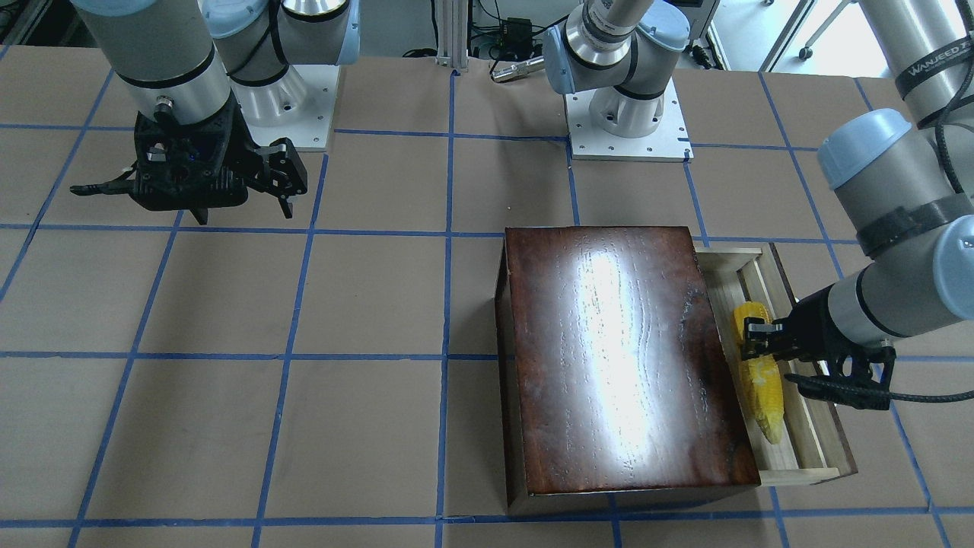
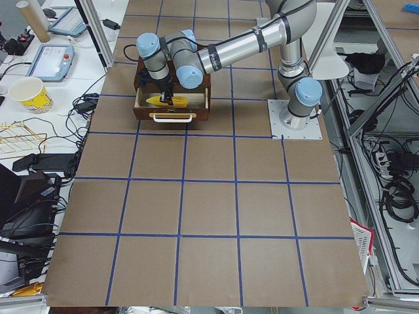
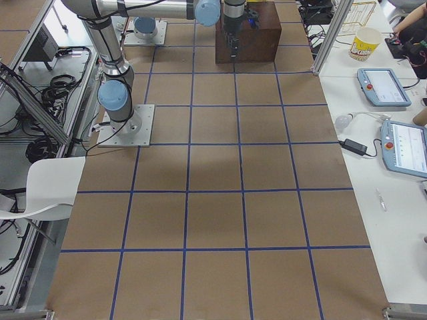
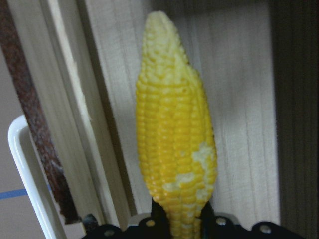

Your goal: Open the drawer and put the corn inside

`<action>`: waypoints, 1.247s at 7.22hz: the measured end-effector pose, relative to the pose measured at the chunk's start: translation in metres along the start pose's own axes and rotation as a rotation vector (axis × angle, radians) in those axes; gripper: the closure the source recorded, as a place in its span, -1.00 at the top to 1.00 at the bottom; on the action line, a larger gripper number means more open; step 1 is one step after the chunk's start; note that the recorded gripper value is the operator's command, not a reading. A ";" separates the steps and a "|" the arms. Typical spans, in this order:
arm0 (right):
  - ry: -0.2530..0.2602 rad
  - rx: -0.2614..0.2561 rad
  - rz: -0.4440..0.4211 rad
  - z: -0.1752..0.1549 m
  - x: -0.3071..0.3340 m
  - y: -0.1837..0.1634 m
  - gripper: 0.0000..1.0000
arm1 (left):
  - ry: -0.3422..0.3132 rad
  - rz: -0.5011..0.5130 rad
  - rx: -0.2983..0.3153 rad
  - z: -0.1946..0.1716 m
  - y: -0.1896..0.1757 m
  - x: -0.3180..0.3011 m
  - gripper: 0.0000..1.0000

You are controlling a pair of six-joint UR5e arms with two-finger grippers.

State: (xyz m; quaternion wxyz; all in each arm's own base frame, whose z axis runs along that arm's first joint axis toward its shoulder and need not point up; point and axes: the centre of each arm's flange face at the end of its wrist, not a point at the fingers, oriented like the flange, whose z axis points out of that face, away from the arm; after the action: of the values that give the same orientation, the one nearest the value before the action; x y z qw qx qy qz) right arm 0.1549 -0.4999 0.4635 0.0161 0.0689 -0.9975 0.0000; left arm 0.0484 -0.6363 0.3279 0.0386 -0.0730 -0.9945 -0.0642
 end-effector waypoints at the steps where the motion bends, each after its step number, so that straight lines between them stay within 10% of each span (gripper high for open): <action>1: 0.000 0.000 0.000 0.000 0.000 0.000 1.00 | 0.004 0.000 -0.001 0.002 -0.001 0.000 1.00; 9: 0.000 0.000 -0.002 0.000 -0.001 0.000 1.00 | -0.085 -0.026 0.149 -0.104 0.009 0.046 1.00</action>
State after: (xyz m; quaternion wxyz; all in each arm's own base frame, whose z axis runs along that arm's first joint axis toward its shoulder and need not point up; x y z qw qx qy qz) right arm 0.1558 -0.4996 0.4637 0.0161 0.0697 -0.9974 0.0002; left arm 0.0115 -0.6351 0.4354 0.0009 -0.0598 -0.9981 0.0125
